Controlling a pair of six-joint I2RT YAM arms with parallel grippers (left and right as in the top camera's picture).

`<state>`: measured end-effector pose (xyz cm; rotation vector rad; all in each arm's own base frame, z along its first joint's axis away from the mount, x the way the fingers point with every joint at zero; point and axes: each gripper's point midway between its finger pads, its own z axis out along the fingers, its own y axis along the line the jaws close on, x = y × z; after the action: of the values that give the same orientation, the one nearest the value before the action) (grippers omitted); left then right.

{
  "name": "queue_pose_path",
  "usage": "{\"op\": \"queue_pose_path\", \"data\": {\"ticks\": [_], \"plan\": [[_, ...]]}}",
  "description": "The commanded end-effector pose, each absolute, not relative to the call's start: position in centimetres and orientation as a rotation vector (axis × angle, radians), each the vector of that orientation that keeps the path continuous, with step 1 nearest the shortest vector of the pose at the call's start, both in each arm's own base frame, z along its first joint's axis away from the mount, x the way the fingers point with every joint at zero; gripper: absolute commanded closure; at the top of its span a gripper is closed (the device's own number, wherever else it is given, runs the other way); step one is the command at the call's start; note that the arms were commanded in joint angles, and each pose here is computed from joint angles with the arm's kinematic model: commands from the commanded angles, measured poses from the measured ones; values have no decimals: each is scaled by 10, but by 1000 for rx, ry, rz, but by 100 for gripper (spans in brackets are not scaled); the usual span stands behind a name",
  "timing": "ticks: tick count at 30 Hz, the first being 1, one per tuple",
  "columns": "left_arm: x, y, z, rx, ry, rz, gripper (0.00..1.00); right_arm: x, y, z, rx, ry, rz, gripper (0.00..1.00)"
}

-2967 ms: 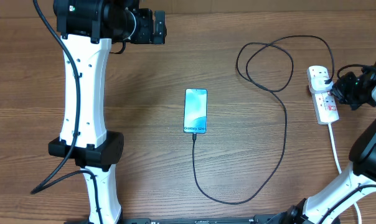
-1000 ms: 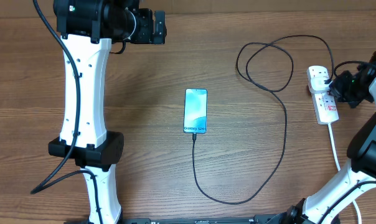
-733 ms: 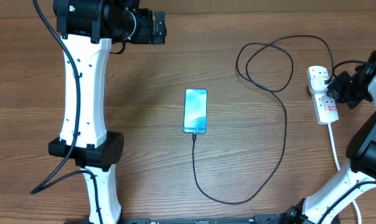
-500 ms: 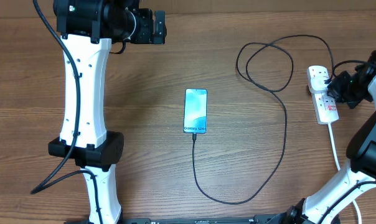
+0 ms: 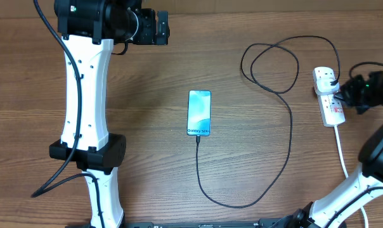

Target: Plug charger to phone and switch on socket

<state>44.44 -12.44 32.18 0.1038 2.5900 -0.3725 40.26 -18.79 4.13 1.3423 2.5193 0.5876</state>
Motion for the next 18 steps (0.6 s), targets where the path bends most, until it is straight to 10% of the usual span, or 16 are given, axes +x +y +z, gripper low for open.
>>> {"op": "queue_pose_path", "data": {"ticks": [1,18], "plan": [[448,-120,317,105,2598,-348,1,403,-208,96,1308,2376,599,96],[448,-120,317,105,2598,-348,0,399,-205,111,1297,2358,621,96]]}}
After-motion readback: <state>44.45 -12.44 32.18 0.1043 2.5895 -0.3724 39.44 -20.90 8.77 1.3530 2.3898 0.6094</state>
